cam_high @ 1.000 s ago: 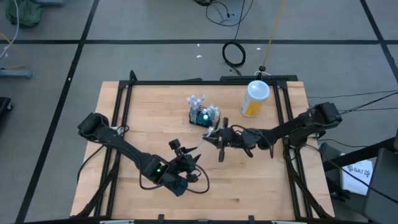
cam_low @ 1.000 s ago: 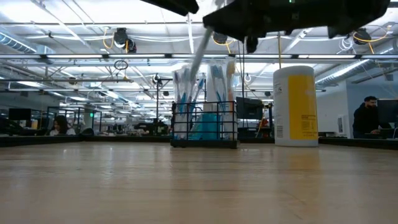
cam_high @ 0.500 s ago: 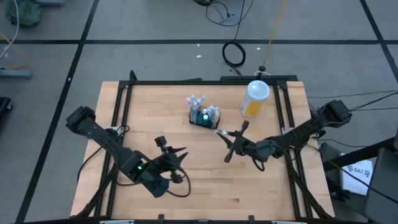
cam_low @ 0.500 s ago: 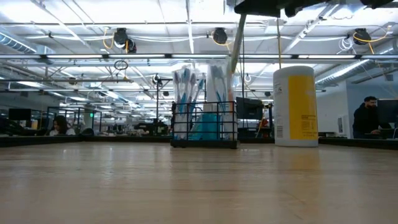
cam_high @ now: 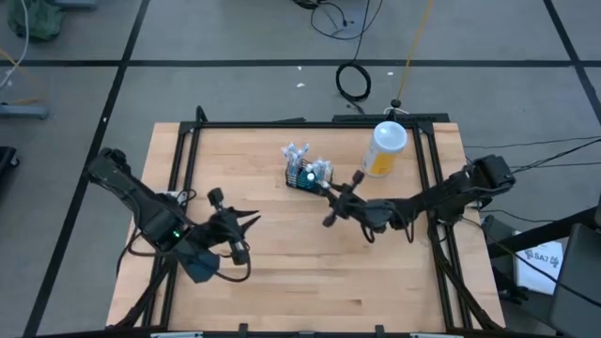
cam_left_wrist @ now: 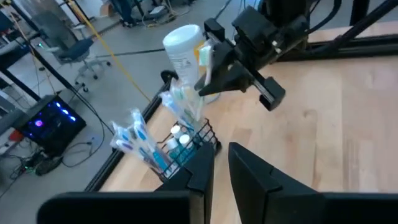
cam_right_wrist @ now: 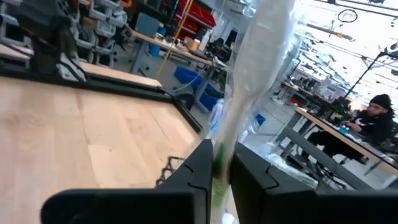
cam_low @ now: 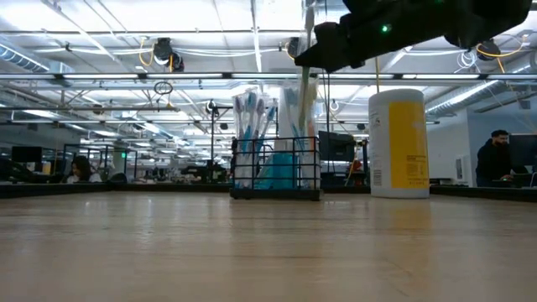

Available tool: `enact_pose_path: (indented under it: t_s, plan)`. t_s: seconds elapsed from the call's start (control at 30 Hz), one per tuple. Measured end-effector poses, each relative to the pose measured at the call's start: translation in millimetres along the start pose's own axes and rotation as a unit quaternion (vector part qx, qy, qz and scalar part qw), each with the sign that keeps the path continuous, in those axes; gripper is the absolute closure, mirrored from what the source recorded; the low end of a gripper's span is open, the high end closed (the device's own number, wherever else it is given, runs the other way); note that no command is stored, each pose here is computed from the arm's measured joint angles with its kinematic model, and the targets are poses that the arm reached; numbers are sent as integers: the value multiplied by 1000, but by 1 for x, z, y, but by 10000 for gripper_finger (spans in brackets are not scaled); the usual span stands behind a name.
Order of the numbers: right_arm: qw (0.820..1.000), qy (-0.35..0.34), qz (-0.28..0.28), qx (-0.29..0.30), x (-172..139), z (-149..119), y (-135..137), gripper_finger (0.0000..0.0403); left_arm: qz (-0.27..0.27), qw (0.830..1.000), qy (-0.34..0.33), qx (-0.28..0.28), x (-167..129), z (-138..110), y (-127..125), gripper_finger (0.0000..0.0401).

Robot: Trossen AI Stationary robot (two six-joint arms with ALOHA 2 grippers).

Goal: Pick & Place toothbrushing station
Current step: Put the green toothbrush into the black wire organizer

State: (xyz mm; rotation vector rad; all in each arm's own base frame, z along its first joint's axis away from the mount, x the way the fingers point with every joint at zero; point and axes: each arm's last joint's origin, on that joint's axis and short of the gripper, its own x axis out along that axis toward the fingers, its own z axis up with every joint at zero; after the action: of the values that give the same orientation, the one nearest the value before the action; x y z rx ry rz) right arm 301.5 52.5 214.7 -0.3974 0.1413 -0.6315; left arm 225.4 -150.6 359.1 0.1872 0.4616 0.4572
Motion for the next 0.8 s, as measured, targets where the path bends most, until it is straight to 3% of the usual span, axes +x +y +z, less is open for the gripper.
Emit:
enact_pose_path:
  t_s: [0.5,0.8]
  plan:
    - [998,48,-44,22,9,-13,-5,377,-20,1000,22,-3,1,-4,-2,350]
    - [991,91,-37,90,19,-30,-11,373,-20,1000,22,-5,1,-4,-2,350]
